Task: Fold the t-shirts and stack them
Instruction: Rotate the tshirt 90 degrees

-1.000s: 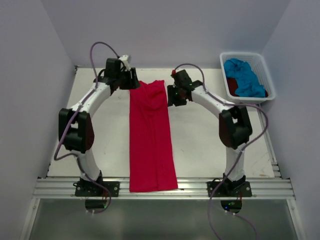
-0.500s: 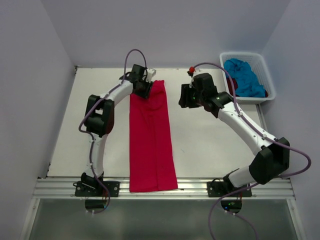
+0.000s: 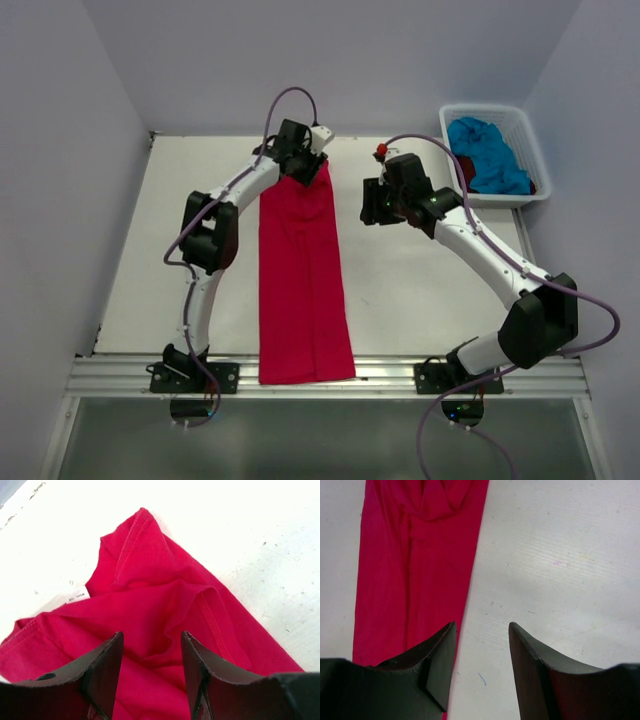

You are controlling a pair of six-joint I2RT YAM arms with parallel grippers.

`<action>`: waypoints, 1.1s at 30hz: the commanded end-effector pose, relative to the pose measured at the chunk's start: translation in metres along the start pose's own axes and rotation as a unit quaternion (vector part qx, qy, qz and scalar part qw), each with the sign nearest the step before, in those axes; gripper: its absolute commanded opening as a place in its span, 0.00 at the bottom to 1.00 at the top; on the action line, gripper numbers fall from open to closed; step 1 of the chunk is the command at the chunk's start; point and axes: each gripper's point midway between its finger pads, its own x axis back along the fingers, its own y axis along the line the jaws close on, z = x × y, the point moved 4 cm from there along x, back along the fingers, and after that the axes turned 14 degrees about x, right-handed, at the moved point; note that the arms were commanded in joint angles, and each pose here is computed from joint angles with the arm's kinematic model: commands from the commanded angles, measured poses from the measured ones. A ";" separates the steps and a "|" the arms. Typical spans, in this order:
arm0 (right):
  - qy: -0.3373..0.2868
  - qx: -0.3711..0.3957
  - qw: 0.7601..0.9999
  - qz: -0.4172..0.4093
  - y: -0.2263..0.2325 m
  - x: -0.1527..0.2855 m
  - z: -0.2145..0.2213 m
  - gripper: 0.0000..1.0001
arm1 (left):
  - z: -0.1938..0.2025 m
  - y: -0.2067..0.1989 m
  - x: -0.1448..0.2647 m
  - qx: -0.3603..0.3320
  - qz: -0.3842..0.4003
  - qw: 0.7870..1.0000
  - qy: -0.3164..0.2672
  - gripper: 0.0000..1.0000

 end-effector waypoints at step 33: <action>-0.006 0.006 1.000 0.007 -0.003 0.001 -0.006 0.48 | 0.003 -0.030 -0.020 -0.014 0.029 0.999 0.009 0.00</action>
